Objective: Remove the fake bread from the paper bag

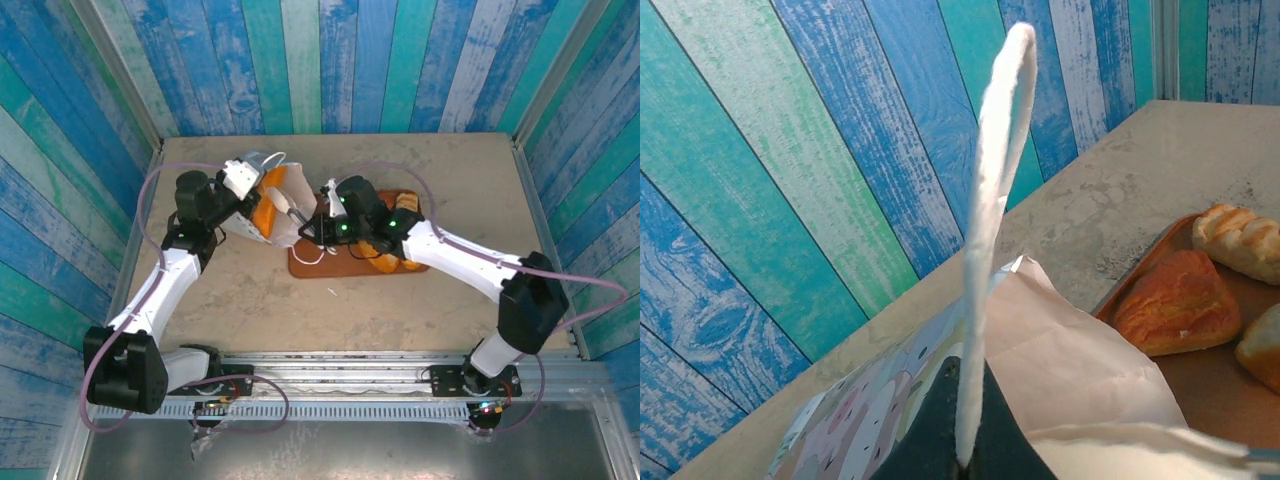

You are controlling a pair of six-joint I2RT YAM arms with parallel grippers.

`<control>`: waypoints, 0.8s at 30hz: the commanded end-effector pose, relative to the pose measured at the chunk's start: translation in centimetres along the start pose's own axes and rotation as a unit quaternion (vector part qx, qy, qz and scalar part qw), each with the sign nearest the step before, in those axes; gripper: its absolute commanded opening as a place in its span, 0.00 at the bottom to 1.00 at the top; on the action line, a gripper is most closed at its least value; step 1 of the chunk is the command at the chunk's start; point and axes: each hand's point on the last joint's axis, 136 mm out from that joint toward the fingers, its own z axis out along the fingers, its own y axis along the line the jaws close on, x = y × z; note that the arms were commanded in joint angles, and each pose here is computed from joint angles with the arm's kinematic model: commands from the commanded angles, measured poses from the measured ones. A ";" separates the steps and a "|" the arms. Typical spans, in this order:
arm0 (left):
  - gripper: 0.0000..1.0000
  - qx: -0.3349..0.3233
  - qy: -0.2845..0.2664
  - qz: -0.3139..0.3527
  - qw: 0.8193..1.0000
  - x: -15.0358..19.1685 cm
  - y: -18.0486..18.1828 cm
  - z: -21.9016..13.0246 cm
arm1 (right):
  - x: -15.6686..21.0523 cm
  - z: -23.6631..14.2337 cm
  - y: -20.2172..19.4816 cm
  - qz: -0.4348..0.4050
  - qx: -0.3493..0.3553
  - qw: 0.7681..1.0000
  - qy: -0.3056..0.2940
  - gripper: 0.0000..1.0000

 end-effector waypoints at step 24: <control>0.00 -0.056 -0.003 -0.018 0.998 -1.0 3.0 1.2 | 2.5 -14.6 0.1 -0.043 0.014 0.993 -0.107 0.14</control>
